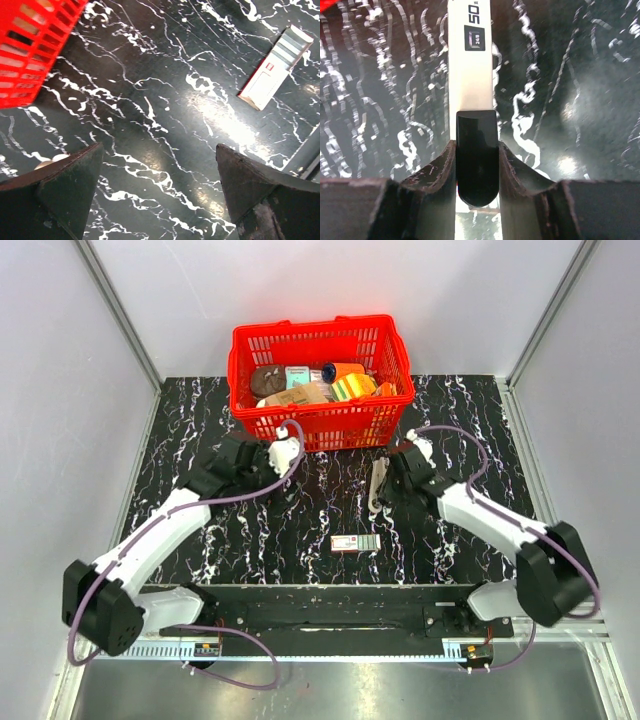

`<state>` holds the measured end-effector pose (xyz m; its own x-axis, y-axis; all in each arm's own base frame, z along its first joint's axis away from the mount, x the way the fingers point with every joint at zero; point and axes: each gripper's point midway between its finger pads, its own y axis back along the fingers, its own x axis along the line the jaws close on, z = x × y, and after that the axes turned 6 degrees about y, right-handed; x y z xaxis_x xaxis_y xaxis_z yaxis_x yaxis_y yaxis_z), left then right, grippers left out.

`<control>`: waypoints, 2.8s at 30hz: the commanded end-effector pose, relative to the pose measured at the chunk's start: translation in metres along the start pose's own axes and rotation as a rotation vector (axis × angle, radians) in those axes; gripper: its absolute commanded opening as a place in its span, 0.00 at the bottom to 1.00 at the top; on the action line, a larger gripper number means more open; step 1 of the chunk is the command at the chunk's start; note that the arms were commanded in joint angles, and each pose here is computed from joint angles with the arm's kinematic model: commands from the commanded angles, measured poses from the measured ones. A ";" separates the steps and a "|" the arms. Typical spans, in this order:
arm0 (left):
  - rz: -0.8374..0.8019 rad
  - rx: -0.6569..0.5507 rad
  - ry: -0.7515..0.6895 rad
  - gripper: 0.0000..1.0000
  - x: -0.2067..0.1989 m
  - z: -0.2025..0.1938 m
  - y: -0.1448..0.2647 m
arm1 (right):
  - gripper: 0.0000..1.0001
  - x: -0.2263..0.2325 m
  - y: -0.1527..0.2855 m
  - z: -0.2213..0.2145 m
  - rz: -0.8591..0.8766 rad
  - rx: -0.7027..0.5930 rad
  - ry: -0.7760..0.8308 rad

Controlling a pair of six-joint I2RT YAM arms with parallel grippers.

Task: Unload the staples from the stapler

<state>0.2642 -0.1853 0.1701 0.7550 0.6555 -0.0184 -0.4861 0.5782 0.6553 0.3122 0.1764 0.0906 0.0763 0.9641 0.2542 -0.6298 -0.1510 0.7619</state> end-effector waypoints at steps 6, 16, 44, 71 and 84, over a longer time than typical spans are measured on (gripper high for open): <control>-0.159 -0.067 0.095 0.98 -0.027 0.041 -0.016 | 0.00 0.083 0.065 0.031 0.361 -0.255 -0.264; -0.370 -0.034 0.101 0.99 -0.058 0.024 -0.041 | 0.00 0.157 0.104 0.033 0.550 -0.347 -0.305; -0.398 -0.020 0.046 0.67 -0.051 0.018 -0.065 | 0.00 0.185 0.104 0.003 0.669 -0.289 -0.320; -0.143 0.002 -0.040 0.00 0.004 0.010 -0.079 | 0.00 0.158 0.064 -0.031 0.572 -0.203 -0.119; 0.160 0.065 -0.367 0.00 0.071 0.002 -0.086 | 0.00 0.078 0.038 -0.014 0.377 -0.189 0.037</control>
<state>0.3278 -0.2114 0.0999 0.8297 0.5512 0.0880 -0.4382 0.5455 0.7144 0.2747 0.2927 0.1482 -0.2859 0.7370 0.6125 -0.6861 -0.6036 0.4061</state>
